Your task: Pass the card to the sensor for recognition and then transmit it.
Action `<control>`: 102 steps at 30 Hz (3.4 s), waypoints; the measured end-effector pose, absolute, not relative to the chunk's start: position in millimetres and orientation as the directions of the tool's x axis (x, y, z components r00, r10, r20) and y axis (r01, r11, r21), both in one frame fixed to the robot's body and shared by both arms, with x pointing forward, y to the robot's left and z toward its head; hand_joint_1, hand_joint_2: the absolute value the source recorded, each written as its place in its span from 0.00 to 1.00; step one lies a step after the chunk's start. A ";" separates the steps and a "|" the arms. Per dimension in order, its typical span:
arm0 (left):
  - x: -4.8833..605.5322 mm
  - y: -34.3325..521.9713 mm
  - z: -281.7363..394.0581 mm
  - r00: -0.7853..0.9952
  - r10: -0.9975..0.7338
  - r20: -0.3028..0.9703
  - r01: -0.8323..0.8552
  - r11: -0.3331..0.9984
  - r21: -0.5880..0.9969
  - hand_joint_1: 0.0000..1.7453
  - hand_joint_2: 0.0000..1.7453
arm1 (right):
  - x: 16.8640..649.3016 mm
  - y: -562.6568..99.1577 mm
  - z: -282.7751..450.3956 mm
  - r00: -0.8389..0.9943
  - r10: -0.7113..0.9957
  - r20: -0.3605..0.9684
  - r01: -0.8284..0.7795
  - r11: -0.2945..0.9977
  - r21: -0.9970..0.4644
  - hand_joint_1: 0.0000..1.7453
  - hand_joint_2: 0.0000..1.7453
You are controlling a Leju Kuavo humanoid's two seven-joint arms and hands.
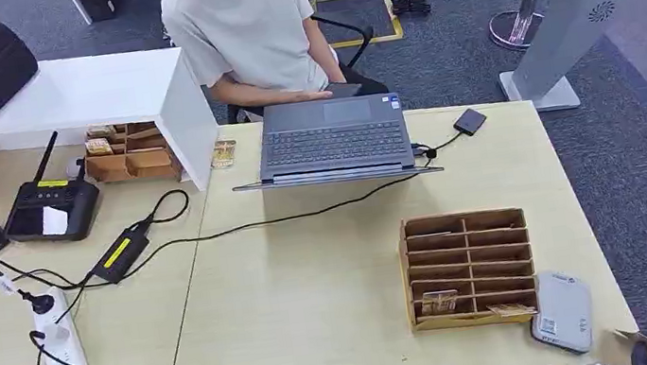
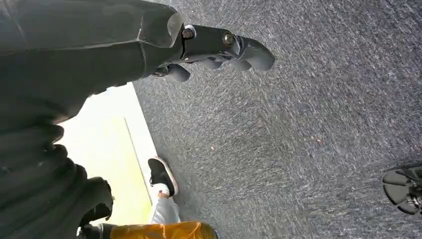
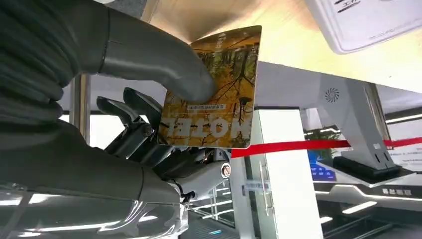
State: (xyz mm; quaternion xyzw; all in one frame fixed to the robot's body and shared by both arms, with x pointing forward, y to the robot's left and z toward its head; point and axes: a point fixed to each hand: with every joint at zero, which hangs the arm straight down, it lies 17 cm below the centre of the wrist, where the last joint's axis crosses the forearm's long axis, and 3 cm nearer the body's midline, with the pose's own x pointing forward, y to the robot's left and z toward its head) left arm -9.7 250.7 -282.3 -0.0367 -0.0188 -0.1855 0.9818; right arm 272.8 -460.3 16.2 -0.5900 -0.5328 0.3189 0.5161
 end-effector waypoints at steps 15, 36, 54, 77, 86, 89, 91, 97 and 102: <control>-9.3 251.4 -282.2 0.930 -0.364 0.050 0.367 0.928 -0.066 0.00 1.00 | 298.3 -443.5 110.7 0.142 0.973 0.180 0.530 0.079 -0.844 1.00 1.00; 6.0 259.9 -282.2 0.925 -0.373 0.075 0.377 0.925 -0.048 0.00 1.00 | 369.0 -327.5 232.1 -0.094 0.994 -0.051 0.694 0.029 -0.719 1.00 1.00; 20.2 262.7 -279.4 0.909 -0.396 0.130 0.407 0.910 -0.073 0.00 1.00 | 494.3 -221.5 278.3 -0.175 0.969 -0.174 0.707 0.001 -0.707 1.00 1.00; 22.7 254.2 -277.1 0.880 -0.446 0.162 0.464 0.880 -0.102 0.00 1.00 | 546.2 -141.1 291.3 -0.284 0.865 -0.413 0.713 -0.097 -0.694 1.00 1.00; 22.3 253.0 -277.0 0.881 -0.445 0.162 0.464 0.880 -0.104 0.00 1.00 | 543.9 -132.6 287.1 -0.300 0.856 -0.421 0.711 -0.094 -0.697 1.00 1.00; 22.1 252.9 -277.0 0.880 -0.446 0.162 0.464 0.879 -0.105 0.00 1.00 | 543.4 -130.8 285.9 -0.304 0.853 -0.424 0.710 -0.094 -0.698 0.00 1.00; 22.1 252.6 -276.9 0.881 -0.445 0.163 0.464 0.879 -0.106 0.00 1.00 | 543.1 -130.1 285.1 -0.305 0.852 -0.426 0.710 -0.094 -0.698 0.00 1.00; 22.2 253.9 -277.3 0.881 -0.446 0.161 0.464 0.880 -0.100 0.00 1.00 | 542.6 -129.1 284.6 -0.307 0.851 -0.426 0.710 -0.094 -0.698 0.00 1.00; 19.4 255.5 -277.6 0.882 -0.448 0.143 0.464 0.880 -0.101 0.00 1.00 | 542.5 -128.9 284.4 -0.308 0.850 -0.427 0.710 -0.094 -0.698 0.00 1.00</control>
